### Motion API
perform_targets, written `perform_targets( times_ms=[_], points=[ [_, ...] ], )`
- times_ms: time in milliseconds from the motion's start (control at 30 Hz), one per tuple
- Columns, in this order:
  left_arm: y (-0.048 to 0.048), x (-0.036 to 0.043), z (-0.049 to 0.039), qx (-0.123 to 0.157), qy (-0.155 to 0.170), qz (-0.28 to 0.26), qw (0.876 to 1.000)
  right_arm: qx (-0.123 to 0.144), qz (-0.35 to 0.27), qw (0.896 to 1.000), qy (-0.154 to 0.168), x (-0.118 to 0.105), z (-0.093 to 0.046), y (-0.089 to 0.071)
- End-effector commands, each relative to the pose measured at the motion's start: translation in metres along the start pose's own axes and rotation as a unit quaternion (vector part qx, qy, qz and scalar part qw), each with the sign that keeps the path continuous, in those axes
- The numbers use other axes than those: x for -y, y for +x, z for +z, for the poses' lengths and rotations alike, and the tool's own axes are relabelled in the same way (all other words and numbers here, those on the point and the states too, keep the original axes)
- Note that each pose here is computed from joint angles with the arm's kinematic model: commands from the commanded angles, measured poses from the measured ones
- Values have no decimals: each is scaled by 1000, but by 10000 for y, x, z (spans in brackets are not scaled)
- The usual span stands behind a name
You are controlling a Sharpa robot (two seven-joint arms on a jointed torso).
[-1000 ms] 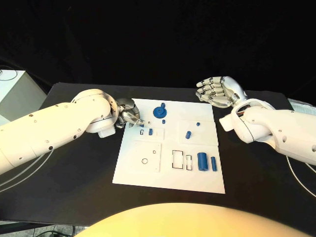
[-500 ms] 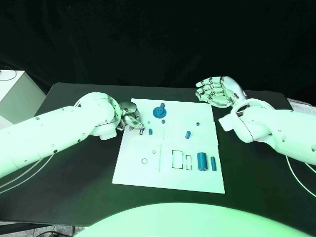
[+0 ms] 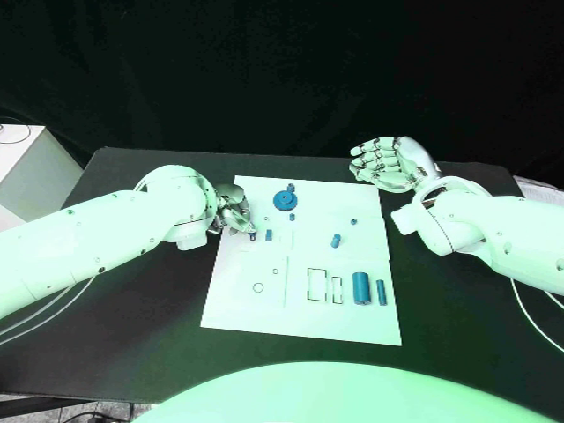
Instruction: Assemble the parts on the task board
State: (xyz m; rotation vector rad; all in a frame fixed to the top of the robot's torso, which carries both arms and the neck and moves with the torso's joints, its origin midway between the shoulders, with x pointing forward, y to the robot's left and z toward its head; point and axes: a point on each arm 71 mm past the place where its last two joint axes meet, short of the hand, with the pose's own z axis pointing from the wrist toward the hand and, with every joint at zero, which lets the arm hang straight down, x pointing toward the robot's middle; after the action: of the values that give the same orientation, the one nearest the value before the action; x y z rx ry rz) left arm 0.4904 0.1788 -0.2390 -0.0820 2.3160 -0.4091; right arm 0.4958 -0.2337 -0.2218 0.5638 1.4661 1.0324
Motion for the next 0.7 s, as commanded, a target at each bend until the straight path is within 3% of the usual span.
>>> perform_targets(
  times_ms=[33, 700],
  points=[
    [15, 3, 4, -10, -2, 12, 1000, -7, 2, 1000, -8, -11, -2, 11],
    [33, 8, 22, -21, -4, 18, 1000, -7, 2, 1000, -7, -8, -5, 12]
  ],
)
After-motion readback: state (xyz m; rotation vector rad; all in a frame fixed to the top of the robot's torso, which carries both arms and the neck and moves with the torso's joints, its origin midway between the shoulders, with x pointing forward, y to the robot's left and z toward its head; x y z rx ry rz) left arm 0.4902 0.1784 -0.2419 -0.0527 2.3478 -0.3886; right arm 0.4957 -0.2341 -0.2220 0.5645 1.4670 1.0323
